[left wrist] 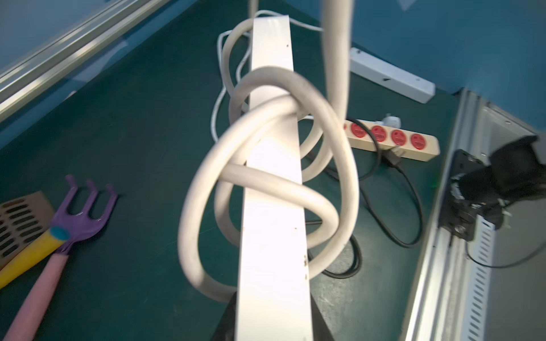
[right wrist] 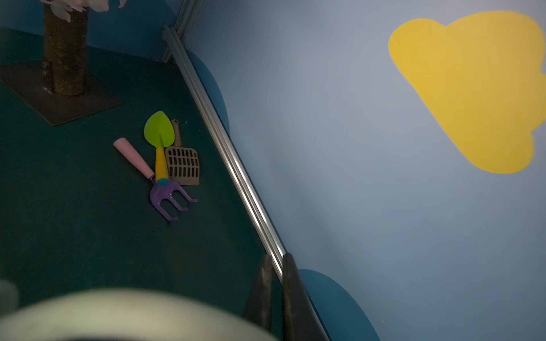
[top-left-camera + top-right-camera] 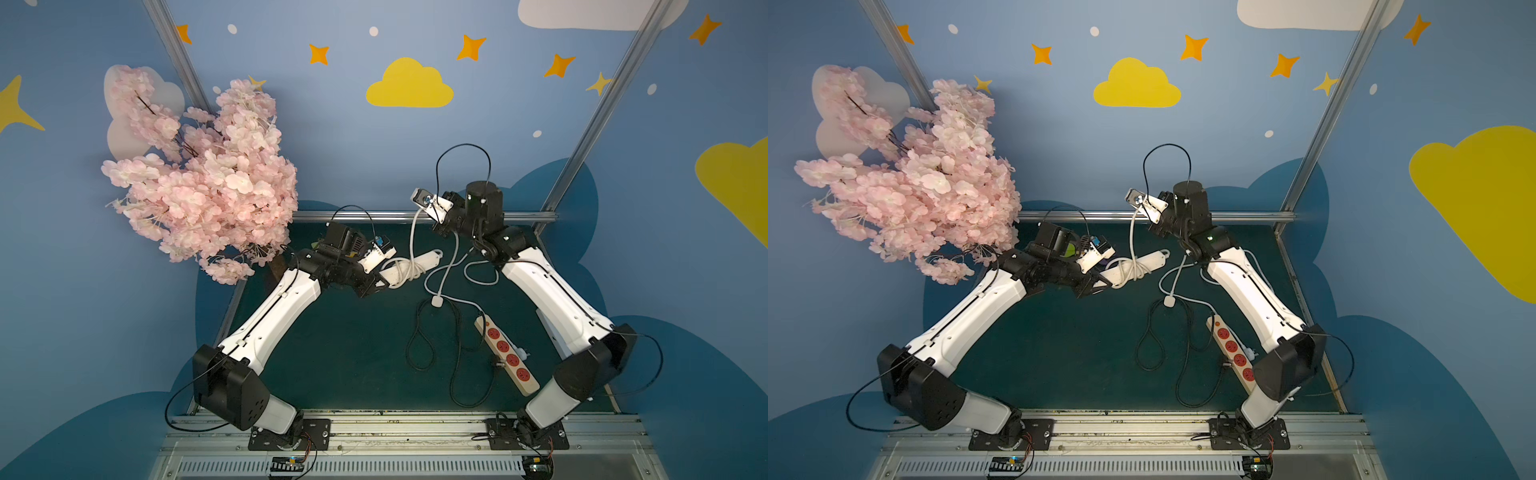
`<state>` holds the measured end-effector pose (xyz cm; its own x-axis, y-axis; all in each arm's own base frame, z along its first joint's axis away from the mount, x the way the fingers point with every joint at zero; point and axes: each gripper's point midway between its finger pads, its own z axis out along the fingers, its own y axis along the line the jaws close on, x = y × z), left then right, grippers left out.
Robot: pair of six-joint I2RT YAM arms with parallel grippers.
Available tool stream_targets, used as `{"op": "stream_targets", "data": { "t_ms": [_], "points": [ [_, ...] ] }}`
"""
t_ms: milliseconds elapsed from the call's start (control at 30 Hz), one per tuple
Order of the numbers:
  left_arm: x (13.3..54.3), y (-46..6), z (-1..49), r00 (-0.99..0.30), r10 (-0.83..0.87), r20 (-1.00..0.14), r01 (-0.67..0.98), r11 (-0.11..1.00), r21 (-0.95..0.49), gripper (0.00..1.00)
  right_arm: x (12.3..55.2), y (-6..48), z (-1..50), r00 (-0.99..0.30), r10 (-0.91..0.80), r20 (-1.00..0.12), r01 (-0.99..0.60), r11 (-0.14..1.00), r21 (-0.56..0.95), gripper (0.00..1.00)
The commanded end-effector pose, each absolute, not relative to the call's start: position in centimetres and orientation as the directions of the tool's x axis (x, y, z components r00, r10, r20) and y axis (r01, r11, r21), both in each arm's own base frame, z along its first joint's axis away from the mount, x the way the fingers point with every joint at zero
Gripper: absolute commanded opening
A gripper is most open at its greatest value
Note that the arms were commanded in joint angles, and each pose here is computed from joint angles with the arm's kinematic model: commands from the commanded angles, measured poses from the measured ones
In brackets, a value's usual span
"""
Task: Wrap the cord around the power strip
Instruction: Wrap the power cord around the power strip.
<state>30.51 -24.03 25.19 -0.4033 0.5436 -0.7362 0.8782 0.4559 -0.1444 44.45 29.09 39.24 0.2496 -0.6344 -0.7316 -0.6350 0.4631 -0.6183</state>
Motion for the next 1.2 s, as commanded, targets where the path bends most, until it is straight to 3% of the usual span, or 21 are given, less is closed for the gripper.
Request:
{"op": "stream_targets", "data": {
  "t_ms": [0, 267, 567, 967, 1067, 1167],
  "points": [
    [25.0, -26.3, 28.4, -0.262, 0.486, -0.834, 0.963, 0.184, -0.196, 0.02, 45.7, 28.8, 39.1, 0.175, -0.529, -0.83, -0.757, 0.468, -0.457, 0.0],
    [23.9, -26.9, 37.1, -0.177, 0.153, -0.972, 0.984, 0.054, -0.17, 0.03, 49.5, 28.5, 34.8, -0.037, -0.363, -0.931, -0.857, 0.49, -0.157, 0.0],
    [26.0, -26.4, 41.1, -0.126, 0.04, -0.991, 0.981, 0.154, -0.119, 0.03, 52.9, 28.7, 30.0, -0.246, -0.1, -0.964, -0.786, 0.603, 0.138, 0.31],
    [28.2, -25.4, 43.0, -0.139, -0.032, -0.99, 0.956, 0.258, -0.142, 0.02, 57.9, 31.0, 20.9, -0.326, 0.009, -0.945, -0.653, 0.721, 0.232, 0.38],
    [29.4, -24.6, 43.3, -0.152, -0.06, -0.987, 0.936, 0.312, -0.163, 0.03, 58.5, 32.1, 18.4, -0.352, -0.02, -0.936, -0.634, 0.741, 0.223, 0.28],
    [31.9, -23.0, 43.2, -0.172, -0.093, -0.981, 0.888, 0.416, -0.195, 0.02, 57.4, 32.8, 16.0, -0.391, -0.069, -0.918, -0.628, 0.749, 0.211, 0.04]
  ]
}}
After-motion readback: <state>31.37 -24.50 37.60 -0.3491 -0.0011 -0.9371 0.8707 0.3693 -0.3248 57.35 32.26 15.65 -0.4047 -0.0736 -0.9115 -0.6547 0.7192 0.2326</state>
